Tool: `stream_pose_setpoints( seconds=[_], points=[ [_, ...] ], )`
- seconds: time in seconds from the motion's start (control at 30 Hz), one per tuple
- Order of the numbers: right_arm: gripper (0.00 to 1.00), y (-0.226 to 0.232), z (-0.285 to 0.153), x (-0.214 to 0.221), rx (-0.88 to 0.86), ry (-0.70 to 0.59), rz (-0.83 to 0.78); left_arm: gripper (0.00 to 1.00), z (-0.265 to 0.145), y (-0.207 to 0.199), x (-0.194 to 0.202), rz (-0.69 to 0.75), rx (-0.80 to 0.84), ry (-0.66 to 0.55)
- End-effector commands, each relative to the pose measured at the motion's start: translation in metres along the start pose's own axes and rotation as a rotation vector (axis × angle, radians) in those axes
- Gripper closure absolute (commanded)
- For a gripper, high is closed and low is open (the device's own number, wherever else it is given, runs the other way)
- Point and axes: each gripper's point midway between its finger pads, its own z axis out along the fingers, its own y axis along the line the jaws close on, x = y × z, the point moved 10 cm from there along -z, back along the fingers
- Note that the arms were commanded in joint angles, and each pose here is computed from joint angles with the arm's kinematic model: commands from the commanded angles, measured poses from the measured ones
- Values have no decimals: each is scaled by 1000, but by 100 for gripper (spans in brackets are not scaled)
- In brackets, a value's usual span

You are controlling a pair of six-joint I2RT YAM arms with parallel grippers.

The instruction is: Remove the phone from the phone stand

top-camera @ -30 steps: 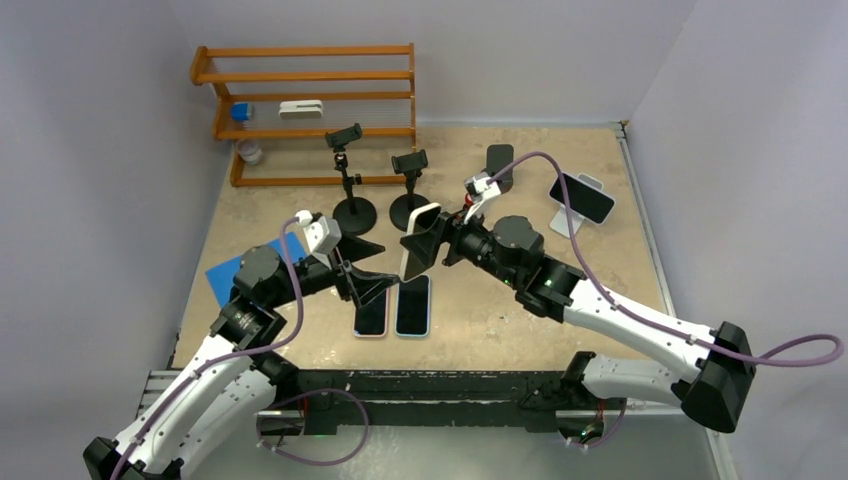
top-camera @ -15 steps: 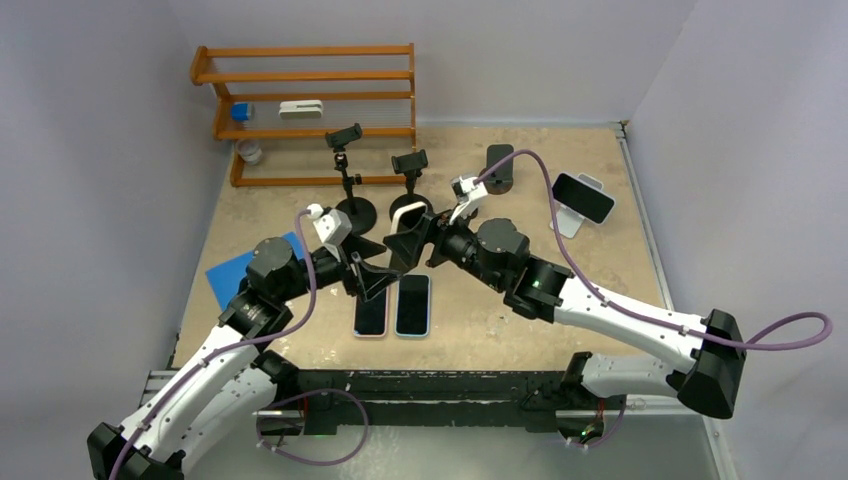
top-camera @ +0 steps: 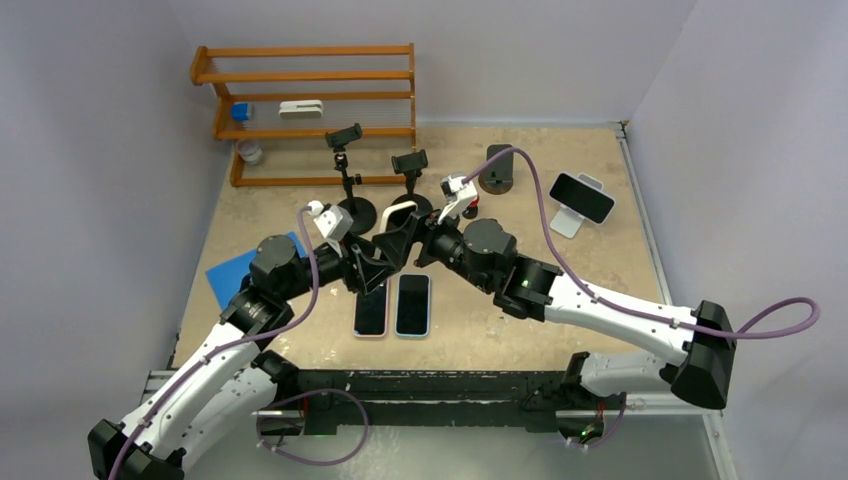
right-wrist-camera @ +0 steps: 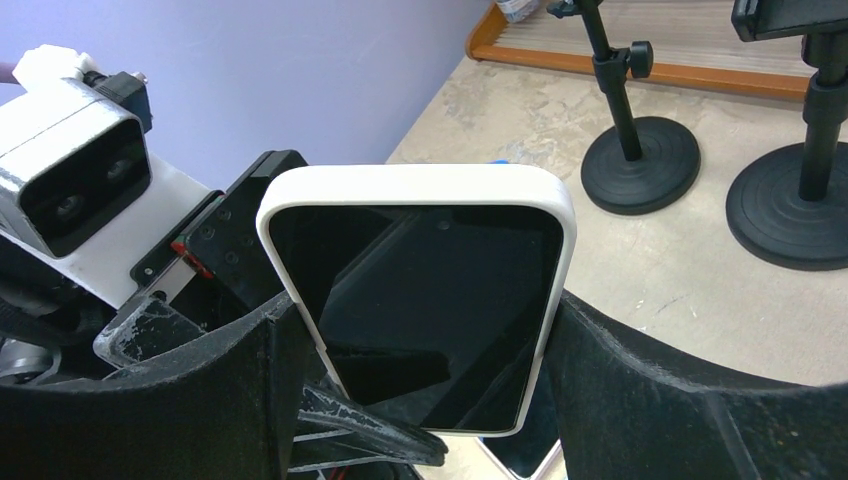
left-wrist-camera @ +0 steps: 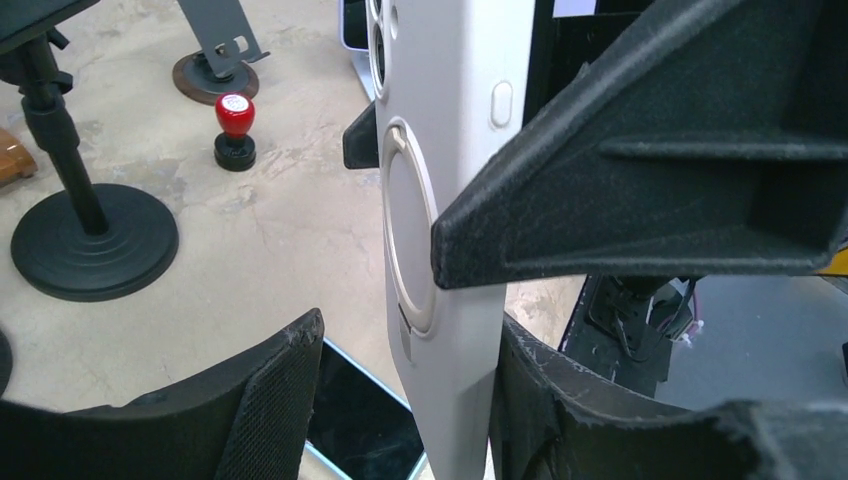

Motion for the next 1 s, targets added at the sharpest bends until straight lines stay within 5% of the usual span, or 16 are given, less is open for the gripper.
stream_pose_setpoints(
  seconds=[0.0,0.37,0.63,0.7,0.97],
  points=[
    [60,29,0,-38,-46,-155,60,46,-2,-5,-22,19,-31,-78],
    [59,27,6,-36,2,-167,67,64,-3,-4,-24,37,-54,-93],
    [58,28,10,-34,2,-160,69,92,-4,-7,-25,51,-29,-97],
    [52,29,10,-33,-1,-157,70,100,-5,-7,-25,53,-27,-99],
    [14,34,8,-34,-46,-145,58,100,-8,-10,-28,60,-31,-120]
  ],
)
